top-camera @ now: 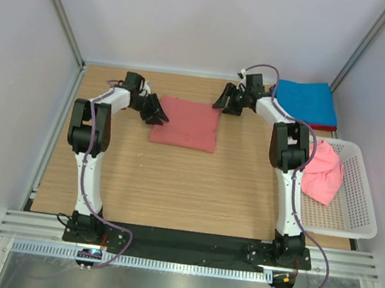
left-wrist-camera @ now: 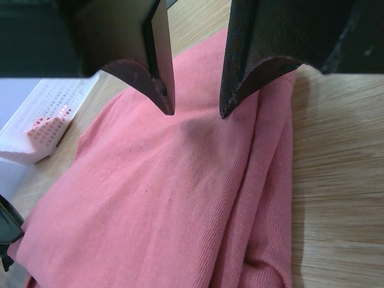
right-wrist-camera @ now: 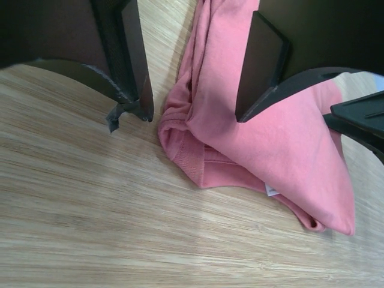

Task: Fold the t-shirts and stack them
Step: Neatly place the folded tshirt to the corner

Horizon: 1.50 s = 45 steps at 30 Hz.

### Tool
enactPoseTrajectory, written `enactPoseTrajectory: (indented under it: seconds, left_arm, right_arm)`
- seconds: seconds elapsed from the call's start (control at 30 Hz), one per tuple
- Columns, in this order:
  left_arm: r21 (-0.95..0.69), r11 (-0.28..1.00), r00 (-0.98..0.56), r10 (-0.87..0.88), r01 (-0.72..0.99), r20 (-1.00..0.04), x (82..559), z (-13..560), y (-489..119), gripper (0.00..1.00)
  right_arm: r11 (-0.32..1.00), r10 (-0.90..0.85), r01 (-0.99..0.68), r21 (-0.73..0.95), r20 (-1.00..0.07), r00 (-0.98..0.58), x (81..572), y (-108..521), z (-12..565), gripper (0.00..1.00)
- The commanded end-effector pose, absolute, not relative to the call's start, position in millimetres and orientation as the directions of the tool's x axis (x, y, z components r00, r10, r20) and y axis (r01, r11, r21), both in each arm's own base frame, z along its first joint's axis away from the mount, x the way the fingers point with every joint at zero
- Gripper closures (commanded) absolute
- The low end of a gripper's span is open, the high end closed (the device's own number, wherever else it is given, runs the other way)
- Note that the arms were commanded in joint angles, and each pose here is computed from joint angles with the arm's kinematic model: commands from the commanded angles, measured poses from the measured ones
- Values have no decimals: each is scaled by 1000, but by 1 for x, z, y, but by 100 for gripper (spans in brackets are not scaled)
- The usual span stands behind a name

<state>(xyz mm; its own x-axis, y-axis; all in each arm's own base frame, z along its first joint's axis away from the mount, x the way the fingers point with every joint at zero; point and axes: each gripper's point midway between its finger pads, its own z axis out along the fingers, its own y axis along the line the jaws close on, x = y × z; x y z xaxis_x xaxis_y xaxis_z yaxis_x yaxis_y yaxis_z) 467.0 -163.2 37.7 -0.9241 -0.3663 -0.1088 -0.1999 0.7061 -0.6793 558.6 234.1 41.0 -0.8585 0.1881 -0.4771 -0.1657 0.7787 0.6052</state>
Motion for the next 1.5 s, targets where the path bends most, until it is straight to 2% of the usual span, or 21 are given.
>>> enactPoseTrajectory:
  seconds: [0.0,0.33,0.47,0.63,0.83,0.97,1.0,1.13,1.17,1.3,1.4,1.47]
  left_arm:
    - [-659,726,-917,-374,-198,-137,474,38,-156,62]
    - [-714,684,-908,-379,-147,-176,473,89,-163,62]
    - [-709,697,-895,-380,-111,-234,467,119,-160,61]
    - [-624,772,-863,-392,-119,-320,444,150,-139,61]
    - [-522,831,-845,-410,-191,-343,399,145,-112,59]
    - [-438,860,-828,-434,-262,-355,375,140,-90,58]
    - [-417,865,-820,-441,-279,-366,369,139,-83,58]
    - [-420,852,-804,-472,-311,-363,359,142,-74,57]
    - [-420,854,-805,-469,-309,-362,358,142,-74,57]
    - [-427,855,-800,-465,-295,-379,357,142,-74,58]
    - [-430,854,-804,-465,-295,-372,358,136,-76,58]
    - [-437,851,-813,-461,-292,-355,362,131,-78,58]
  right_arm:
    - [808,145,-121,577,-393,-908,535,231,1,37]
    - [785,107,-156,599,-380,-919,519,245,-3,41]
    - [785,94,-159,598,-369,-925,513,245,-9,42]
    - [780,80,-171,602,-367,-927,510,253,-11,43]
    - [832,62,-166,529,-386,-920,514,255,-18,45]
    - [840,67,-162,517,-396,-916,515,256,-19,55]
    - [842,71,-161,514,-403,-912,516,255,-19,65]
    - [849,42,-216,483,-469,-882,524,248,-1,88]
    - [852,46,-224,473,-493,-869,529,245,5,99]
    - [836,76,-263,481,-577,-813,542,231,55,99]
    - [855,50,-299,424,-640,-767,546,209,90,99]
    - [875,16,-298,380,-640,-768,542,192,98,99]
